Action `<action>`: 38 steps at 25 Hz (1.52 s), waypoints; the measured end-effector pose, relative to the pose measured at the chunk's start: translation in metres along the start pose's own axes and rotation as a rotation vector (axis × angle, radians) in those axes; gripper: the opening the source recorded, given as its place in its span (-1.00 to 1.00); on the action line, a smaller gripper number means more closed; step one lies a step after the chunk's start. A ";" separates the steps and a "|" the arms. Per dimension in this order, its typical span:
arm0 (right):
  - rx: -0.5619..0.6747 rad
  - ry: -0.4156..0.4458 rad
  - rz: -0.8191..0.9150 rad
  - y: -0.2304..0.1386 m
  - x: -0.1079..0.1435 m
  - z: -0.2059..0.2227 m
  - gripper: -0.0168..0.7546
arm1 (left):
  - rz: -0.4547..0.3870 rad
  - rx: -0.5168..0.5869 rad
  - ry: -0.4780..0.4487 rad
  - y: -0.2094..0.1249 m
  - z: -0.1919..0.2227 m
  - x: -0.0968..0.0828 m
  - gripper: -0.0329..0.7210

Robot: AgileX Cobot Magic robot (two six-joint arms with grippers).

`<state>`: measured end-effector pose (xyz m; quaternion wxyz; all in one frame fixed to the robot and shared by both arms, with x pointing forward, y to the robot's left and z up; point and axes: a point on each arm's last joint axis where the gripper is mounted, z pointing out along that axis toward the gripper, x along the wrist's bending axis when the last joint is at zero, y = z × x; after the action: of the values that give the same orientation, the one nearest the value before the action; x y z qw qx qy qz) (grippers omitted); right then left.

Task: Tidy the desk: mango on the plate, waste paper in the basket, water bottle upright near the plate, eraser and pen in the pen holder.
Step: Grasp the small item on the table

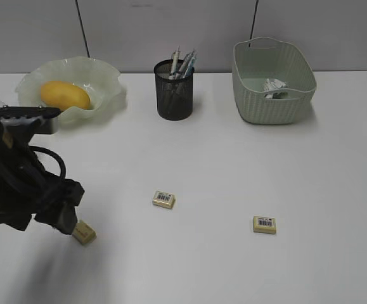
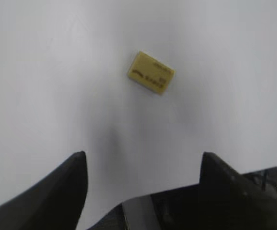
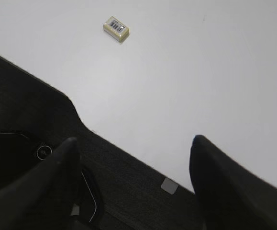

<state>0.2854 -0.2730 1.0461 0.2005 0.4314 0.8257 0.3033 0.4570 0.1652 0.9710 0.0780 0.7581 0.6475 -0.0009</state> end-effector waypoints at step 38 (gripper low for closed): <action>-0.001 -0.001 0.002 0.000 0.000 0.000 0.45 | 0.426 -0.013 0.017 0.025 0.075 -0.004 0.64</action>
<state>0.2855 -0.2731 1.0462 0.2008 0.4321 0.8251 0.3037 0.4887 0.1482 0.9001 0.0757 0.8774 0.4731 0.0260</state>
